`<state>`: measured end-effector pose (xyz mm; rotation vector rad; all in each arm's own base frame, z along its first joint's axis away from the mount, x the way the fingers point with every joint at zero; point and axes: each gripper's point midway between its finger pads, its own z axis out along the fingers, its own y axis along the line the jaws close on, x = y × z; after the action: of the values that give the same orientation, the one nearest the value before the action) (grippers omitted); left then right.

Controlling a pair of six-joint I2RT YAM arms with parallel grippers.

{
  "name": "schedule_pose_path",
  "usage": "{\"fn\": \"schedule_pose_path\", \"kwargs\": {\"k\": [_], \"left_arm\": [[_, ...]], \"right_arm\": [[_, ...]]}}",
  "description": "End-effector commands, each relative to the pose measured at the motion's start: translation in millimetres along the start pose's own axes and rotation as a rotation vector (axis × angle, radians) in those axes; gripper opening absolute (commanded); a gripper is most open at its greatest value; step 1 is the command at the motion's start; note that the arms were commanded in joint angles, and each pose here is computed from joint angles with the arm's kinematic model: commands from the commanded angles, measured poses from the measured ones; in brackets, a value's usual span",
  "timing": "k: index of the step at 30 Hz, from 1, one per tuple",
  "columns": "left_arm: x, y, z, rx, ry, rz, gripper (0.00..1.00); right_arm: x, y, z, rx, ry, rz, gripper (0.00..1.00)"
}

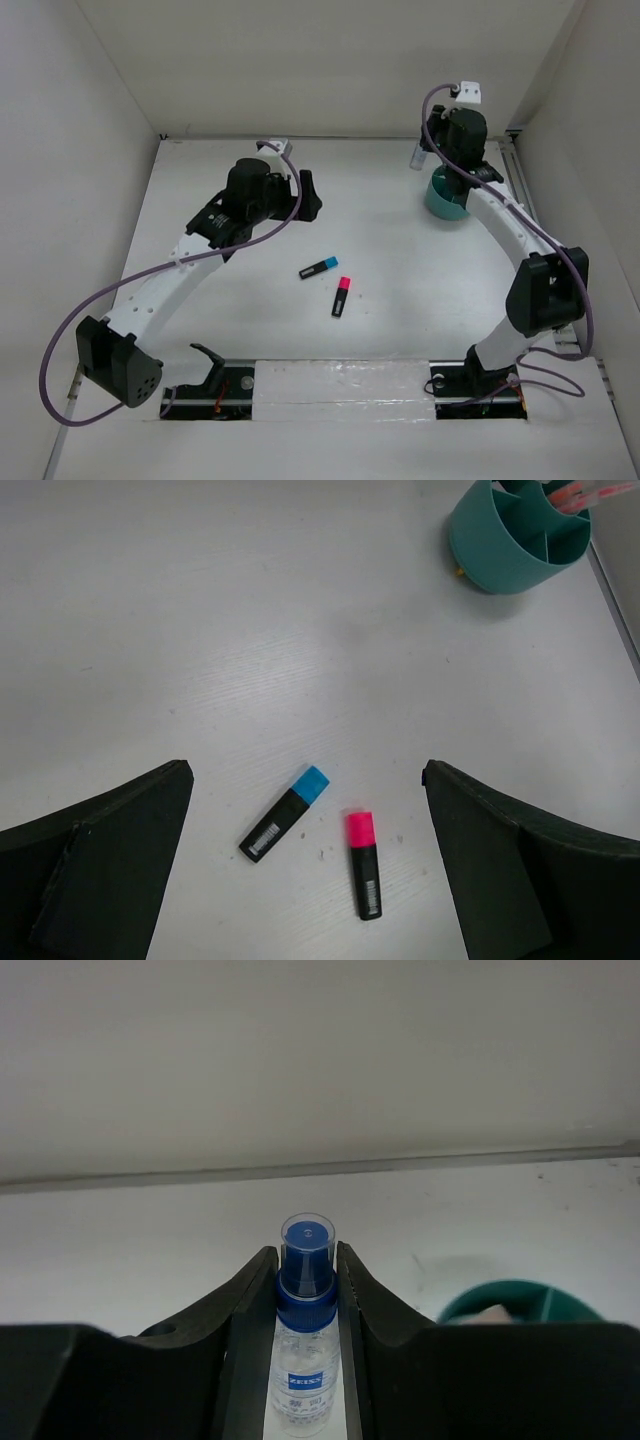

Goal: Sort the stationery into containers
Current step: Place the stationery into the container

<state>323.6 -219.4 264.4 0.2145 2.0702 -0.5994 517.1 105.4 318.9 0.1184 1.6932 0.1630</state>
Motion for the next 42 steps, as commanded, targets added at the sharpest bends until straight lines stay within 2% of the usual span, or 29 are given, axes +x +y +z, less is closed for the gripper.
{"fn": "schedule_pose_path", "kwargs": {"k": [1,2,3,6,19,42], "left_arm": [[4,-1,-6,0.014,0.003,-0.012,1.00],[10,-1,-5,0.020,0.018,-0.013,1.00],[10,-1,-5,0.020,0.018,-0.013,1.00],[15,-3,-5,0.038,0.035,-0.013,1.00],[28,-7,8,0.074,0.085,-0.017,1.00],[41,-10,12,0.111,0.118,-0.011,1.00]], "right_arm": [[-14,-22,3,-0.111,-0.107,-0.137,0.00],[-25,-21,0,-0.169,-0.164,-0.149,0.00],[-21,-14,-2,-0.270,-0.167,-0.169,0.00],[-15,-32,0,-0.306,-0.158,-0.177,0.00],[24,-79,23,-0.339,-0.061,-0.249,0.00],[61,-82,28,-0.406,0.017,-0.295,0.01]]}}
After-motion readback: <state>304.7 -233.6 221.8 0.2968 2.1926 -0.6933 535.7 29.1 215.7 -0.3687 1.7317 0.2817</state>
